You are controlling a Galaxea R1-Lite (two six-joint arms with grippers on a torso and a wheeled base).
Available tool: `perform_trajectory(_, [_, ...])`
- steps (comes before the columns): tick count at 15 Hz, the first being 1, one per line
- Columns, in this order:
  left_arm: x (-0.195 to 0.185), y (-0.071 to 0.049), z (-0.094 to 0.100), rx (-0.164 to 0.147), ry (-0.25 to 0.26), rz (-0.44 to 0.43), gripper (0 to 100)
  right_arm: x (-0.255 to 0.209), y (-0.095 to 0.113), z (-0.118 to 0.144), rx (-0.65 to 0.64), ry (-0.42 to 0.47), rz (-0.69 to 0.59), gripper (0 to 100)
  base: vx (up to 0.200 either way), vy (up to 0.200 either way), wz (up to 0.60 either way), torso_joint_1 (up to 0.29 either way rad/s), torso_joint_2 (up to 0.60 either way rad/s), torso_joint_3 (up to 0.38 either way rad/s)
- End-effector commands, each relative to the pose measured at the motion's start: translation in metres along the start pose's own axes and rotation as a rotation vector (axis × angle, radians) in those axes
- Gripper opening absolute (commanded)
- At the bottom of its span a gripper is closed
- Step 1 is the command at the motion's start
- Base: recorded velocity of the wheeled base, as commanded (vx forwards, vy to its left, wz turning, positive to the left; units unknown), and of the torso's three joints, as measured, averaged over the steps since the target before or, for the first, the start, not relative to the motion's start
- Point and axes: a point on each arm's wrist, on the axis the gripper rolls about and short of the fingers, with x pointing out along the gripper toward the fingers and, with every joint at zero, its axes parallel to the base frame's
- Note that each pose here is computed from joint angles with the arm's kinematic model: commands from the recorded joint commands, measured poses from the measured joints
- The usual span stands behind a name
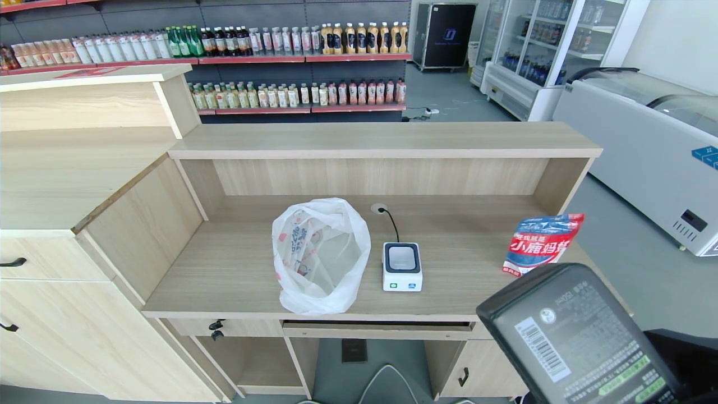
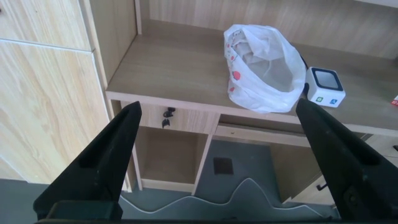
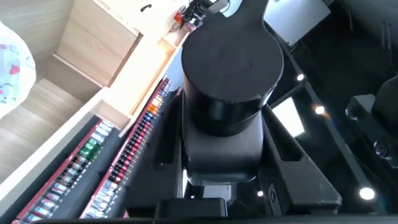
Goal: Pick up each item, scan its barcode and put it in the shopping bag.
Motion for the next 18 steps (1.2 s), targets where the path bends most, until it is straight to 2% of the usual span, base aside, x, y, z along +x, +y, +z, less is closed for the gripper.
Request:
perform_trajectory(1, [0.000, 0.000, 0.000, 0.000, -0.001, 0.000, 100, -0.011, 0.013, -0.012, 0.148, 0.088, 0.100, 0, 0.000, 0.000, 0.00, 0.000, 0.00, 0.000])
perform_trajectory(2, [0.000, 0.000, 0.000, 0.000, -0.001, 0.000, 100, -0.024, 0.025, -0.016, 0.292, 0.169, 0.180, 0, 0.000, 0.000, 0.00, 0.000, 0.00, 0.000])
perform_trajectory(3, [0.000, 0.000, 0.000, 0.000, -0.001, 0.000, 100, -0.048, 0.038, -0.019, 0.529, 0.353, 0.314, 0, 0.000, 0.000, 0.00, 0.000, 0.00, 0.000])
perform_trajectory(4, [0.000, 0.000, 0.000, 0.000, -0.001, 0.000, 100, -0.068, 0.040, -0.019, 0.716, 0.551, 0.412, 0, 0.000, 0.000, 0.00, 0.000, 0.00, 0.000])
perform_trajectory(5, [0.000, 0.000, 0.000, 0.000, -0.001, 0.000, 100, -0.074, 0.041, -0.018, 0.816, 0.634, 0.432, 0, 0.000, 0.000, 0.00, 0.000, 0.00, 0.000])
perform_trajectory(6, [0.000, 0.000, 0.000, 0.000, -0.001, 0.000, 100, -0.083, 0.043, -0.015, 1.037, 0.764, 0.402, 0, 0.000, 0.000, 0.00, 0.000, 0.00, 0.000])
perform_trajectory(7, [0.000, 0.000, 0.000, 0.000, -0.001, 0.000, 100, -0.087, 0.043, -0.014, 1.133, 0.814, 0.369, 0, 0.000, 0.000, 0.00, 0.000, 0.00, 0.000])
perform_trajectory(12, [0.000, 0.000, 0.000, 0.000, -0.001, 0.000, 100, -0.095, 0.039, -0.010, 1.352, 0.933, 0.281, 0, 0.000, 0.000, 0.00, 0.000, 0.00, 0.000])
perform_trajectory(13, [0.000, 0.000, 0.000, 0.000, -0.001, 0.000, 100, -0.094, 0.039, -0.009, 1.384, 0.938, 0.267, 0, 0.000, 0.000, 0.60, 0.002, 0.00, 0.002])
perform_trajectory(15, [0.000, 0.000, 0.000, 0.000, -0.001, 0.000, 100, -0.096, 0.031, -0.010, 1.522, 1.002, 0.169, 0, 0.000, 0.000, 0.60, 0.002, 0.00, 0.002])
perform_trajectory(16, [0.000, 0.000, 0.000, 0.000, -0.001, 0.000, 100, -0.099, 0.025, -0.016, 1.568, 1.086, 0.122, 0, 0.000, 0.000, 0.60, -0.002, 0.00, 0.002])
perform_trajectory(17, [0.000, 0.000, 0.000, 0.000, -0.001, 0.000, 100, -0.104, 0.024, -0.027, 1.606, 1.218, 0.092, 0, 0.000, 0.000, 0.60, -0.007, 0.01, 0.002])
perform_trajectory(18, [0.000, 0.000, 0.000, 0.000, -0.001, 0.000, 100, -0.109, 0.033, -0.041, 1.660, 1.334, 0.061, 0, 0.000, 0.000, 0.60, 0.012, 0.01, -0.002])
